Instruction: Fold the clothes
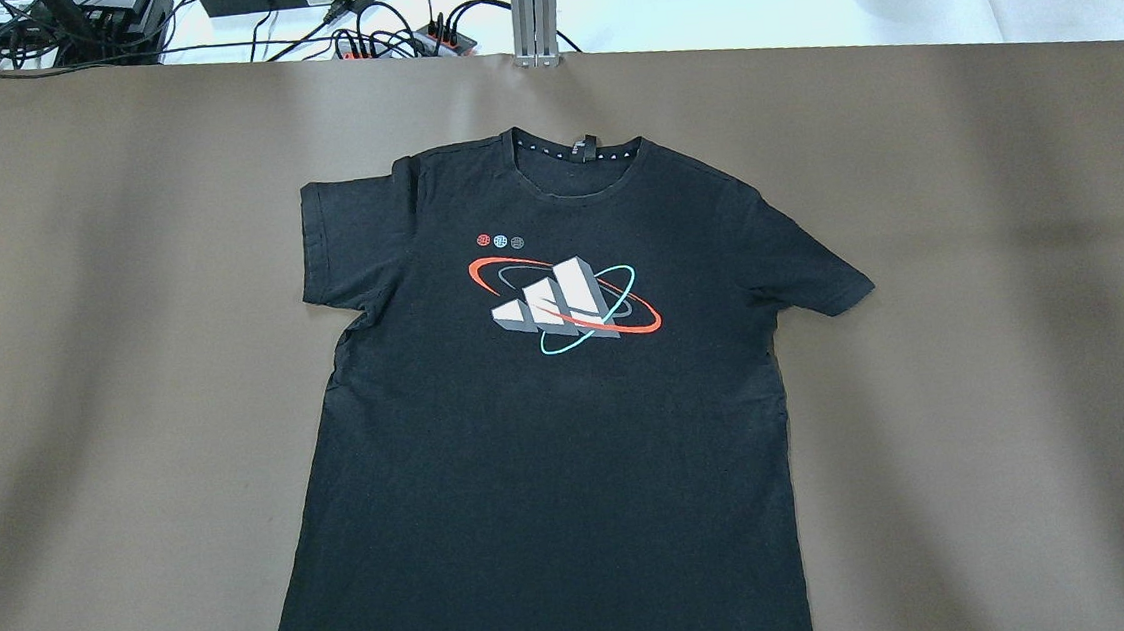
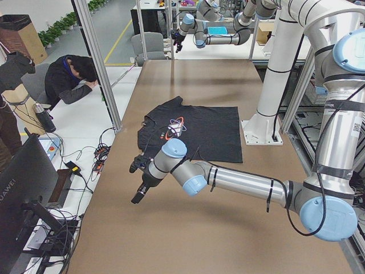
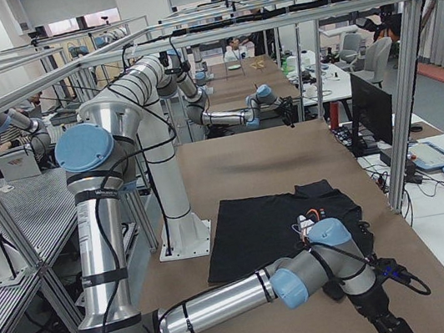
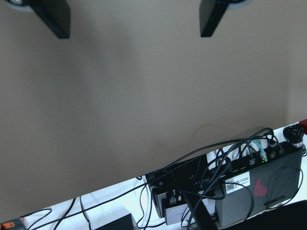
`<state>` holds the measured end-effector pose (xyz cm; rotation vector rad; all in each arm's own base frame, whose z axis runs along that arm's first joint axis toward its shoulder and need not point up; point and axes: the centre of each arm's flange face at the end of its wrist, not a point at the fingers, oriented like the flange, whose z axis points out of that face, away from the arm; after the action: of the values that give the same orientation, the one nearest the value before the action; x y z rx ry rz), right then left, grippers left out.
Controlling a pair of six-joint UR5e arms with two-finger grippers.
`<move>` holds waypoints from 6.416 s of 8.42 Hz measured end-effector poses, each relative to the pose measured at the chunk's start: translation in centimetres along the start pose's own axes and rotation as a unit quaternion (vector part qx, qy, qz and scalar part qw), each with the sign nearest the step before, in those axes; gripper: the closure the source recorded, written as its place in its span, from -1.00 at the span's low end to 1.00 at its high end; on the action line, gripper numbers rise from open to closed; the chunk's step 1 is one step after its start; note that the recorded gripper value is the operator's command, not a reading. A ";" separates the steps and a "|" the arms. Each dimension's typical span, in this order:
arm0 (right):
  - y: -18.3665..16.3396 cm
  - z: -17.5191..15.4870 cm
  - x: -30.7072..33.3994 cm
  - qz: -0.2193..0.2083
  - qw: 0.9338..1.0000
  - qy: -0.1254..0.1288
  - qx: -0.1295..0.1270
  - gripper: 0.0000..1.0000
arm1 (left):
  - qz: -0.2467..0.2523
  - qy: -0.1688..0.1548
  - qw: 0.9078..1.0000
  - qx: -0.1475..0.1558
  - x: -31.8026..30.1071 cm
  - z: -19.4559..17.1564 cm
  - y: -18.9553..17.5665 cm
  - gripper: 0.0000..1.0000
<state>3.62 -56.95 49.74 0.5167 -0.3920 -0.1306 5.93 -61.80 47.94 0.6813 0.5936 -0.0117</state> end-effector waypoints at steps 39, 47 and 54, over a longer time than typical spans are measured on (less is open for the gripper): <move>-15.8 5.5 -59.2 0.242 0.959 -0.107 0.099 -0.89 | -0.169 0.144 0.974 0.042 24.5 11.7 -7.0 -0.89; -12.1 1.7 -48.5 0.236 0.952 -0.178 0.079 -0.88 | -0.117 0.170 0.978 0.038 30.6 13.4 -1.9 -0.89; -10.4 1.7 -48.4 0.226 0.954 -0.183 0.075 -0.88 | -0.054 0.117 0.991 0.042 29.7 17.1 1.0 -0.89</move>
<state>-41.71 -56.07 29.79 0.5396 -0.8778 0.2537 39.68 -65.93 43.67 0.7369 0.8591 -0.0575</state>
